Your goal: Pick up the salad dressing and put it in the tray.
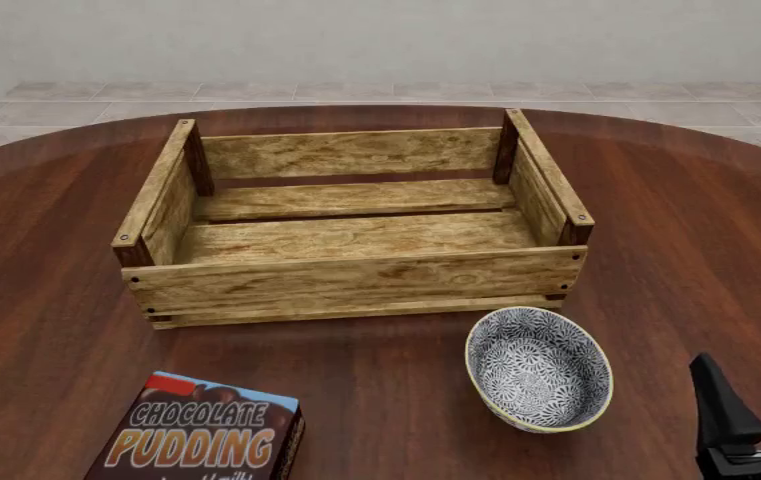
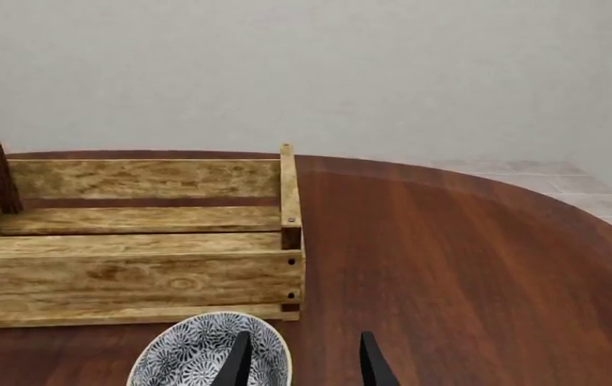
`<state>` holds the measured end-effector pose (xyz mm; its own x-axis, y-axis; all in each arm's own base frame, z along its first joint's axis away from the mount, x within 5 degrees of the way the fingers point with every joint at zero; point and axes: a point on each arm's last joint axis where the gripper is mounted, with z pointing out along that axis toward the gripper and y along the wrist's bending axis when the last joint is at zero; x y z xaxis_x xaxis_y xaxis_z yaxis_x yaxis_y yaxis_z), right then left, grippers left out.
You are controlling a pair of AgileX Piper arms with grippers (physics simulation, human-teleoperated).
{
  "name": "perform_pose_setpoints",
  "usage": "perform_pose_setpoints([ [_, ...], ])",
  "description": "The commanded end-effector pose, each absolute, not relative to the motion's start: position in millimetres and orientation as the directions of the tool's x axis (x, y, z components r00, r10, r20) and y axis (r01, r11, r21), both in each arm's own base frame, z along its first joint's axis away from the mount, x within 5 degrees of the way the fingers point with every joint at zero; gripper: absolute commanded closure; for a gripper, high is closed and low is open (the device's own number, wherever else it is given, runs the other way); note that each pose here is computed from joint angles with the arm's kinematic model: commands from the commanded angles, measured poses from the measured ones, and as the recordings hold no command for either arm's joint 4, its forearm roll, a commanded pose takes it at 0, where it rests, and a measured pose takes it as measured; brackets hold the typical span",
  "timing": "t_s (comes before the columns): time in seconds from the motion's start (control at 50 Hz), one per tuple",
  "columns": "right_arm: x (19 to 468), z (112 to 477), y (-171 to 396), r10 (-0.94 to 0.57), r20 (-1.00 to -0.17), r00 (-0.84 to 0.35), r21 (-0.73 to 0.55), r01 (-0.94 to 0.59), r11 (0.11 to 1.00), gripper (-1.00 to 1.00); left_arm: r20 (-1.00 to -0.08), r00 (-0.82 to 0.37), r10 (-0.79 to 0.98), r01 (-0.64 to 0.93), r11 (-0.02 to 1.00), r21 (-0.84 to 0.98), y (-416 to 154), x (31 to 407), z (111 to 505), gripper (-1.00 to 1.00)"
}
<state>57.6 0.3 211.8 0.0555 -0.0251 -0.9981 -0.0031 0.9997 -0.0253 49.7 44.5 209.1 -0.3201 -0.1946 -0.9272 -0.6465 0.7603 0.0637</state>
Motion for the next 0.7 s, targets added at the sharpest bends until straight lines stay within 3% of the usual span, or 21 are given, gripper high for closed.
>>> perform_pose_setpoints([
  [0.02,57.8,211.8,0.3,-0.026,-0.998,0.055,-0.026,-0.003,1.000,-1.00,-0.938,-0.308,-0.157,-0.622,0.780,0.074,42.4,50.3,225.5,1.00],
  [0.7,58.5,211.8,-0.1,-0.018,-0.998,0.055,-0.018,0.003,1.000,-1.00,-0.969,-0.246,-0.023,-0.451,0.888,0.093,30.1,56.1,300.9,1.00],
])
